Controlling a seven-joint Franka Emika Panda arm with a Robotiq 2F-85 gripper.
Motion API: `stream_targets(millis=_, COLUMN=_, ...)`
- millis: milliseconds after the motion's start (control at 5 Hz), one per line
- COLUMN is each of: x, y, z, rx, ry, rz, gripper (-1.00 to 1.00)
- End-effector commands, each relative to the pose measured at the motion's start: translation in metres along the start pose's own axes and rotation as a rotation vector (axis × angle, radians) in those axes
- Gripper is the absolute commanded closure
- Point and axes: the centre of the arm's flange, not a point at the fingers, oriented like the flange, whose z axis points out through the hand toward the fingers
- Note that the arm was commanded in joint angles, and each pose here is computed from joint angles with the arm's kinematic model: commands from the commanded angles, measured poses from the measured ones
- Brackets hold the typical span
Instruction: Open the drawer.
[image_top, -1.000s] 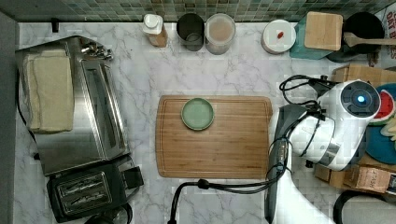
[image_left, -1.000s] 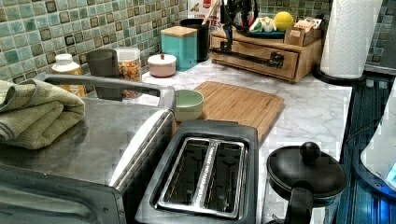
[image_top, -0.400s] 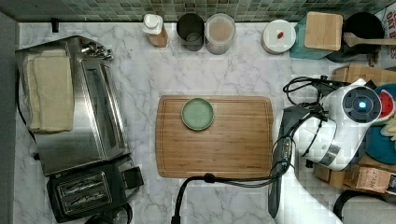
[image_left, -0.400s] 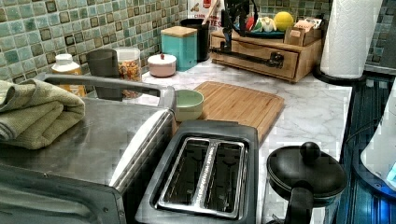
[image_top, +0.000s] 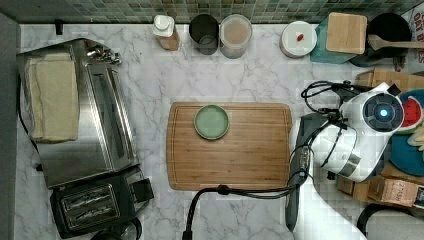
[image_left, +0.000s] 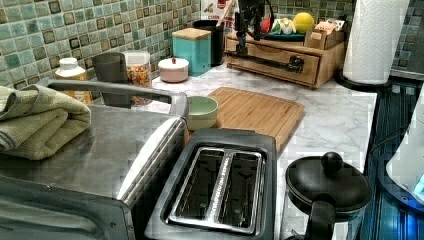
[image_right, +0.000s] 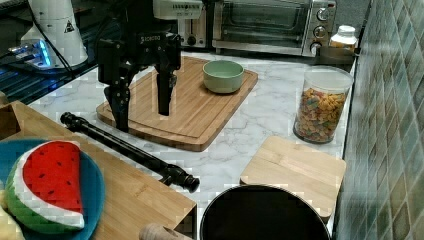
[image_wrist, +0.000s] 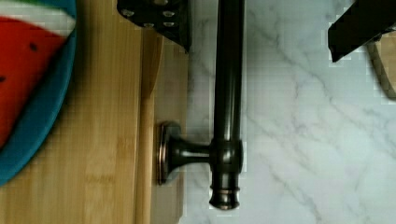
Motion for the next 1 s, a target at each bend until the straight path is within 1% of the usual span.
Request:
stream_targets(millis=200, x=-0.023, y=0.013, z=0.042, rx=0.054, ry=-0.002, rz=0.029, gripper=-1.00)
stream_targets(millis=400, x=-0.033, y=0.020, z=0.056, rx=0.028, ry=-0.009, rz=0.048, gripper=-1.00)
stream_targets(millis=600, x=-0.039, y=0.029, z=0.068, rx=0.025, ry=-0.049, rz=0.063, gripper=-1.00)
stream_targets(millis=800, x=-0.049, y=0.030, z=0.078, rx=0.044, ry=-0.058, rz=0.087, gripper=-1.00)
stream_targets(millis=1000, x=-0.050, y=0.020, z=0.078, rx=0.072, ry=-0.056, rz=0.107, gripper=-1.00)
